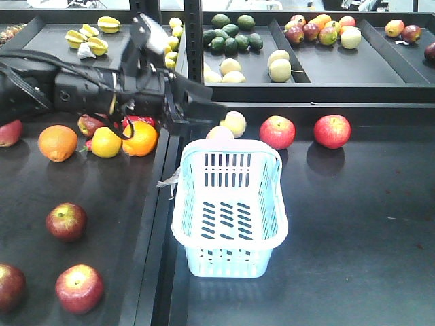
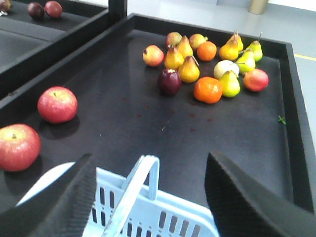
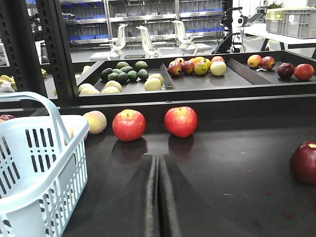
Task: Pick three apples into basket with both arms
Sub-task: 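Reach the left gripper over the blue basket handle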
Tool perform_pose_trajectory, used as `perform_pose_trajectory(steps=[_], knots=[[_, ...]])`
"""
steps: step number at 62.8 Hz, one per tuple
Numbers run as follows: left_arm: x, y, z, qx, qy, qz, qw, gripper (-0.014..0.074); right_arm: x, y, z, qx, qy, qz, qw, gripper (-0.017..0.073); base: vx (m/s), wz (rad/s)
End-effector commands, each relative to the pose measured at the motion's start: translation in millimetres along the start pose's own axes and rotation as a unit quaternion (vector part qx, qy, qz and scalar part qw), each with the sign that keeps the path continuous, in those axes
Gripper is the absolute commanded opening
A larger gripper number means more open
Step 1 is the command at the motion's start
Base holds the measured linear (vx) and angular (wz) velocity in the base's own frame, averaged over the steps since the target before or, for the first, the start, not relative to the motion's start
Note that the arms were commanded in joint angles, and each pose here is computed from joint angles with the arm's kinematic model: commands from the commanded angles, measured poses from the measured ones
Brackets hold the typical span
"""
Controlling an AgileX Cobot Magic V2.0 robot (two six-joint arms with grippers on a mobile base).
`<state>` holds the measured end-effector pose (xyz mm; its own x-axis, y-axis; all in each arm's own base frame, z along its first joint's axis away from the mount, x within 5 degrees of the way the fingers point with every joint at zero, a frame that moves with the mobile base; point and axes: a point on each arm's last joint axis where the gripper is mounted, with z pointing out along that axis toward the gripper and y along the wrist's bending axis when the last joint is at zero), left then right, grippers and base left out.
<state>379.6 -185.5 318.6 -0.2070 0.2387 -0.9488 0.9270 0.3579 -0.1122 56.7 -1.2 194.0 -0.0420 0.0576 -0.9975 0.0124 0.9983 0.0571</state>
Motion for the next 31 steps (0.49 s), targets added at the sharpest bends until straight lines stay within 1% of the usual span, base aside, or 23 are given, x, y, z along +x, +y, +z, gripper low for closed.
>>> perform_pose_trajectory(steps=[1,3,9,11,18,24,31], knots=[[-19,-5.6,-8,-0.008,-0.017,0.033,0.999,0.0446,-2,0.6,0,-0.003,-0.033,-0.010,0.999,-0.0004,0.00,0.00],[-16,-3.5,-6,-0.007,-0.014,0.031,0.999,0.0446,-2,0.6,0,-0.003,-0.033,-0.010,0.999,-0.0004,0.00,0.00],[-9,1.2,-1,-0.007,-0.008,0.035,0.999,0.0446,-2,0.6,0,-0.003,-0.033,-0.010,0.999,-0.0004,0.00,0.00],[-6,3.0,1,-0.006,-0.005,0.032,0.999,0.0446,-2,0.6,0,-0.003,-0.033,-0.010,0.999,-0.0004,0.00,0.00],[1,6.5,5,-0.003,0.000,0.025,1.000,0.0446,-2,0.6,0,-0.003,-0.033,-0.010,0.999,-0.0004,0.00,0.00],[5,9.0,8,-0.002,0.004,0.029,1.000,0.0446,-2,0.6,0,-0.003,-0.033,-0.010,0.999,-0.0004,0.00,0.00],[11,11.0,12,0.006,0.009,0.024,1.000,0.0446,-2,0.6,0,-0.003,-0.033,-0.010,0.999,-0.0004,0.00,0.00]])
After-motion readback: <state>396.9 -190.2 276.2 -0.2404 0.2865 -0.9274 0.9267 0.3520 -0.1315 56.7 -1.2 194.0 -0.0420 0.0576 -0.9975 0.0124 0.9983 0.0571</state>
